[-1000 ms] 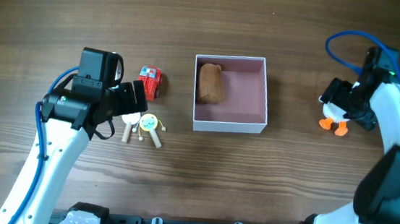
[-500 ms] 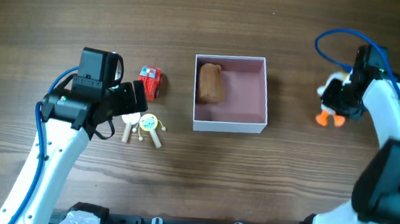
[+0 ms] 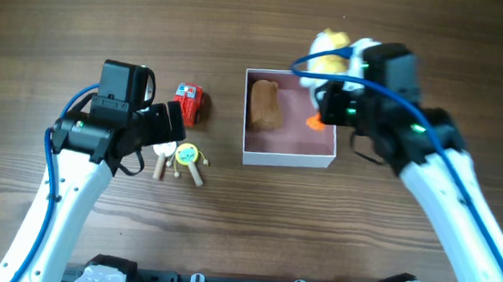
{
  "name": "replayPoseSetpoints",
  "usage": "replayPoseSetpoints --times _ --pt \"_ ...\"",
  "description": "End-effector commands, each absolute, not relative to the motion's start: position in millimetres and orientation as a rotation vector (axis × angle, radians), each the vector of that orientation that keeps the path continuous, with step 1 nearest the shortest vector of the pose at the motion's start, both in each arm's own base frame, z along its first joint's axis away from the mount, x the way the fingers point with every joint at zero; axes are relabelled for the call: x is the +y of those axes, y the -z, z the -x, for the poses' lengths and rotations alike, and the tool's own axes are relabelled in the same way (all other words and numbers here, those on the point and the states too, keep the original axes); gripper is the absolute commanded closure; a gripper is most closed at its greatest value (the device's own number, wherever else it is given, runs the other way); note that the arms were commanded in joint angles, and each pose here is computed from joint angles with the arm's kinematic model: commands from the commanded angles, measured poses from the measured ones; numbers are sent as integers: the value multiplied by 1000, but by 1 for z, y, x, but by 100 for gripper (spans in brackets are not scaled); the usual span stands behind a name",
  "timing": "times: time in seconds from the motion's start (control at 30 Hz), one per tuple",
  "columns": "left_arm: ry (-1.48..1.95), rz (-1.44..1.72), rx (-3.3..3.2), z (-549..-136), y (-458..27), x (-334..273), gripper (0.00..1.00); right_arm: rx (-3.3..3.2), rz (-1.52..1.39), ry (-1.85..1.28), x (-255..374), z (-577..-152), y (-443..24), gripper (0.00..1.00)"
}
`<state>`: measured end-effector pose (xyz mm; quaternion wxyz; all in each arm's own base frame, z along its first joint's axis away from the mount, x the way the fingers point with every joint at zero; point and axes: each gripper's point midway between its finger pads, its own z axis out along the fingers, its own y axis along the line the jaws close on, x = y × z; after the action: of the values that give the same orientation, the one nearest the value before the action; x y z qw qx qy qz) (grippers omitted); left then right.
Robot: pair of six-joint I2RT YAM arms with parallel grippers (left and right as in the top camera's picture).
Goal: Pack container
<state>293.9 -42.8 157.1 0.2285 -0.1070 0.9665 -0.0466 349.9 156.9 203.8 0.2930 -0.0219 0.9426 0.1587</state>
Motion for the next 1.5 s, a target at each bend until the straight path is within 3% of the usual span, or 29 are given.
replayPoseSetpoints --times 0.0,0.17,0.3,0.33,0.37,0.4,0.63,0.7,0.87,1.0,1.17,1.3,1.47 --pt "114 273 2650 -297 -162 -42 0 2681 10 -295 158 -363 -124 96" --pt "114 273 2650 -297 -162 -42 0 2786 2 -187 158 -379 -53 96" --pt "114 273 2650 -297 -162 -42 0 2809 45 -154 157 -380 -37 73" --pt "114 273 2650 -297 -162 -42 0 2797 107 -172 161 -380 -42 64" --pt "114 273 2650 -297 -162 -42 0 2768 169 -184 165 -382 -51 49" --pt "114 273 2650 -297 -162 -42 0 2744 168 -191 167 -383 -61 42" --pt "114 273 2650 -297 -162 -42 0 2512 112 -288 164 -383 -161 16" --pt "114 273 2650 -297 -162 -42 0 2397 91 -290 155 -375 -206 15" --pt "114 273 2650 -297 -162 -42 0 2316 9 -132 115 -363 -241 5" --pt "114 273 2650 -297 -162 -42 0 2393 -134 -40 59 -358 -228 1" --pt "142 277 2642 -299 -163 -45 0 2457 -386 -249 17 -362 -211 0" --pt "376 224 2701 -287 -162 -75 0 2488 -704 -242 -38 -346 -192 0" --pt "407 207 2644 -299 -169 -80 1 2476 -980 -207 -82 -322 -181 0"
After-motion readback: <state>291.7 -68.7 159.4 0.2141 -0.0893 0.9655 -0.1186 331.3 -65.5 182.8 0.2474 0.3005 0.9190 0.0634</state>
